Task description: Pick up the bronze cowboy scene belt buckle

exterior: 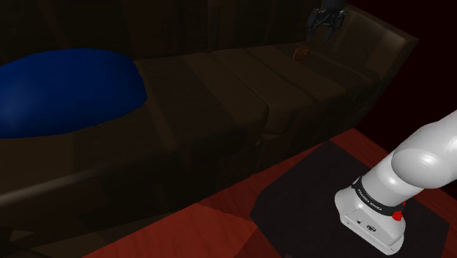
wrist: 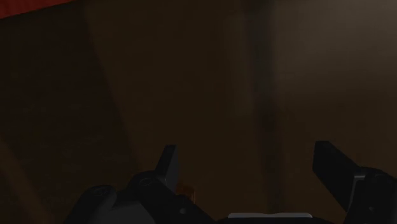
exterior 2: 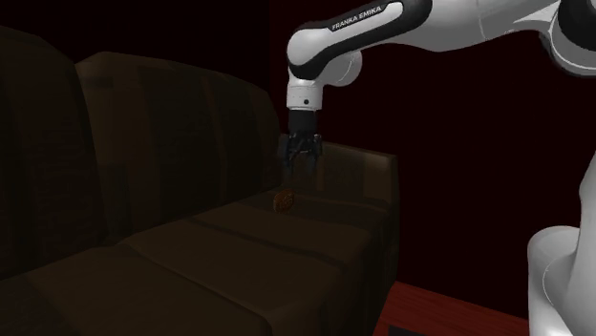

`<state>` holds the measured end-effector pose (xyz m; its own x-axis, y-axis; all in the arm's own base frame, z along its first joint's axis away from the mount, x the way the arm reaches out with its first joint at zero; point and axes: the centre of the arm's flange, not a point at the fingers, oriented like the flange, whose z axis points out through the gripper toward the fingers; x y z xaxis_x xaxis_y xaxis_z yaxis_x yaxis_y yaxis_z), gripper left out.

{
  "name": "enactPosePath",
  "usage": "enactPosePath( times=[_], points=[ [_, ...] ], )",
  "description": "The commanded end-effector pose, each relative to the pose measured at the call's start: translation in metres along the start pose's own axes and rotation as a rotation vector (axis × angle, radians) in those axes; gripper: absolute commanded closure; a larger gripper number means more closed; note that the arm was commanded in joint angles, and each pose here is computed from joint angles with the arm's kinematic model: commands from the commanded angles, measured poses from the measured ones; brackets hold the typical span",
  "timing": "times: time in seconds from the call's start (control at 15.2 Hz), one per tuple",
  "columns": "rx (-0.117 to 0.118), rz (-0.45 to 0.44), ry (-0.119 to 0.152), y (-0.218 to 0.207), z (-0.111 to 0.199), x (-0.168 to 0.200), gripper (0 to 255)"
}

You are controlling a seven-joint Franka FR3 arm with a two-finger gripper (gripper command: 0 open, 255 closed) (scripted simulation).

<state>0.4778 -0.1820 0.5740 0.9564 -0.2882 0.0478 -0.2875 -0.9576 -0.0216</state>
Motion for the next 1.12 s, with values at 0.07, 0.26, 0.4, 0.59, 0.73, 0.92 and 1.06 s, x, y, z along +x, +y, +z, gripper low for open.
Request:
enactPosePath(
  times=[0.07, 0.26, 0.4, 0.59, 0.73, 0.92, 1.06],
  points=[
    [0.001, 0.033, -0.005, 0.024, 0.013, 0.031, 0],
    [0.003, 0.065, -0.011, 0.048, 0.025, 0.06, 0],
    [0.004, 0.087, -0.014, 0.065, 0.034, 0.08, 0],
    [0.006, 0.119, -0.02, 0.091, 0.046, 0.108, 0],
    [0.007, 0.141, -0.023, 0.109, 0.055, 0.126, 0],
    [0.009, 0.174, -0.029, 0.137, 0.068, 0.153, 0],
    [0.01, 0.187, -0.031, 0.148, 0.073, 0.163, 0]
  ],
)
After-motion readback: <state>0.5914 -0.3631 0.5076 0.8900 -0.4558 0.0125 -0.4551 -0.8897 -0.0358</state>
